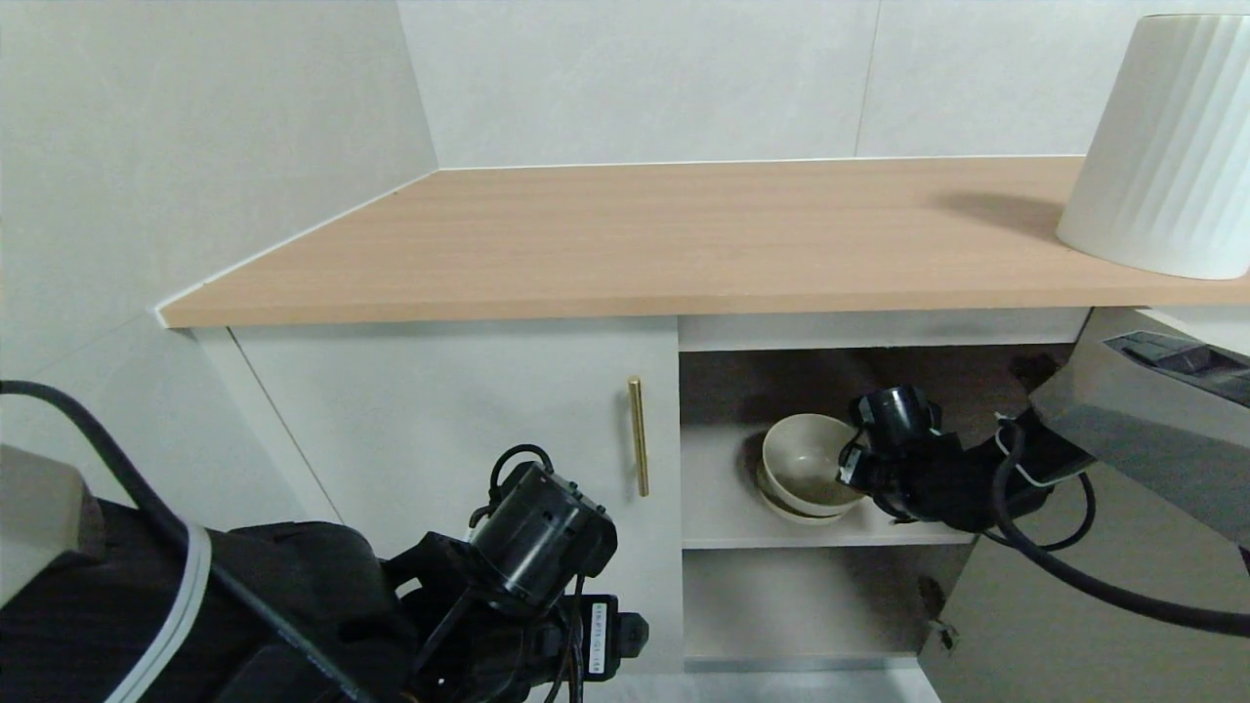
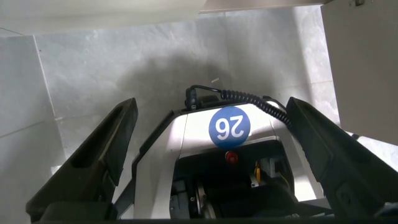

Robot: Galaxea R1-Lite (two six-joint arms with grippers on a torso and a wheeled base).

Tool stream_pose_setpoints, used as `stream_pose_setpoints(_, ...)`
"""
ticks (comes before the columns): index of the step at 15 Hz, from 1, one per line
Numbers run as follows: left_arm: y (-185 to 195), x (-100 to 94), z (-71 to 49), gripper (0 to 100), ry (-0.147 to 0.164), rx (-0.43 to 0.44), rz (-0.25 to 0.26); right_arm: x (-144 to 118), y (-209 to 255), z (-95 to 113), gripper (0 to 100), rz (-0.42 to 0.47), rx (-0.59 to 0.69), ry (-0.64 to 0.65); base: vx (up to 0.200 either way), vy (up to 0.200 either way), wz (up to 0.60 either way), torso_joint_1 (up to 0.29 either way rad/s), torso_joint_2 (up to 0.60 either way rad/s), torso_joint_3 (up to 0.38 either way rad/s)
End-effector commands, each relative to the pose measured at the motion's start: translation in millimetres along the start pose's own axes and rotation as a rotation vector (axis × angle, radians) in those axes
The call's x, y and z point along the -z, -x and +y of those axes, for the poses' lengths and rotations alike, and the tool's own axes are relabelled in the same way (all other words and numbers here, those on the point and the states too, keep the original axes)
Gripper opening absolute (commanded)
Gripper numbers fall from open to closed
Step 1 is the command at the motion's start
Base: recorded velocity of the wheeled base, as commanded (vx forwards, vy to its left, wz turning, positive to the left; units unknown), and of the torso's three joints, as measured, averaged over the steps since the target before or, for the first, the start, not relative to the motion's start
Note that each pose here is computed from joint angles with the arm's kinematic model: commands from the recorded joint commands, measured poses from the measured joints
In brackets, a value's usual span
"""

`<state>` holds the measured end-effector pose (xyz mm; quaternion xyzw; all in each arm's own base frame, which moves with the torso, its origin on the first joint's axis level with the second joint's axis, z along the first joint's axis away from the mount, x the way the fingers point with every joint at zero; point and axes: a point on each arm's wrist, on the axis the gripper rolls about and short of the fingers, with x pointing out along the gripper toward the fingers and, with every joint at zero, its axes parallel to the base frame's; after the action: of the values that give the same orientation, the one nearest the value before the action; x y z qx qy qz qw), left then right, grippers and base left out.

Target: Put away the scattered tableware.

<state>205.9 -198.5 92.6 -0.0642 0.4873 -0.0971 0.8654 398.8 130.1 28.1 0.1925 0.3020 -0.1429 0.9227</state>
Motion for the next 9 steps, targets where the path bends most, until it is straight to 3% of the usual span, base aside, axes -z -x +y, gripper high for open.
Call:
stream_pose_setpoints(1,0.1,0.0,-0.1,100,0.001,0.0,-0.001,0.1,-0.6,-0.1,0,0.0,0.0,-0.002,0.0,0.0,0.0,0.0,0.0,0.0)
stream_pose_setpoints(9,0.1,0.0,-0.1,100,0.001,0.0,-0.001,-0.9,1.0,2.8,0,-0.006,-0.019,-0.007,0.0,0.0,0.0,0.0,0.0,0.0)
